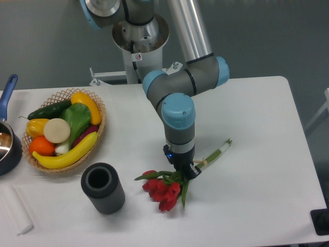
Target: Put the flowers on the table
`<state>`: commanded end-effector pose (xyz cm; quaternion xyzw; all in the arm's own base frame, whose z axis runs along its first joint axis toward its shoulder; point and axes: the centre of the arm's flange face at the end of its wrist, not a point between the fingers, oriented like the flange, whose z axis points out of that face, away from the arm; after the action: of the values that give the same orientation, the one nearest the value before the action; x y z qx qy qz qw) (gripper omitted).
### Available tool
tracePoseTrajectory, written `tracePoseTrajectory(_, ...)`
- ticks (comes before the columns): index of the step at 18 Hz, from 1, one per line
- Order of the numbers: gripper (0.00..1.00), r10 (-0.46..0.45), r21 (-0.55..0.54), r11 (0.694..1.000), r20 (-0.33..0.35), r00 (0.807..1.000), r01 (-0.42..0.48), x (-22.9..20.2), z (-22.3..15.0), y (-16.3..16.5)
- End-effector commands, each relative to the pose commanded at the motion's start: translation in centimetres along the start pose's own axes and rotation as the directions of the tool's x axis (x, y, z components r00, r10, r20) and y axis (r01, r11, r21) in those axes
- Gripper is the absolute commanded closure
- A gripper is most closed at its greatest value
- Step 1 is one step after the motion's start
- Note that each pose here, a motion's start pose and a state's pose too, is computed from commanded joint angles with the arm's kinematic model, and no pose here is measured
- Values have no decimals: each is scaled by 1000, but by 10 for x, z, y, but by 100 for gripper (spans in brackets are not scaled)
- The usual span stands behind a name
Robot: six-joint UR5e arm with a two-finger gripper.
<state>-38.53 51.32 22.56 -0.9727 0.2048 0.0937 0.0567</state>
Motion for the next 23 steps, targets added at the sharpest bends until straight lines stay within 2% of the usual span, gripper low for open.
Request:
tracePoseTrajectory(4,2,6,17,1000,51,999,-7,-11,-25,-8)
tracePoseTrajectory(13,0,-21,68,998,215,976,7,-36,-129,-3)
tracePoseTrajectory(17,0,-43,58,998,200,979,32,-41,-151,21)
tracePoseTrajectory(23,0,88,90,991,132,987,-100,-40,-187,75)
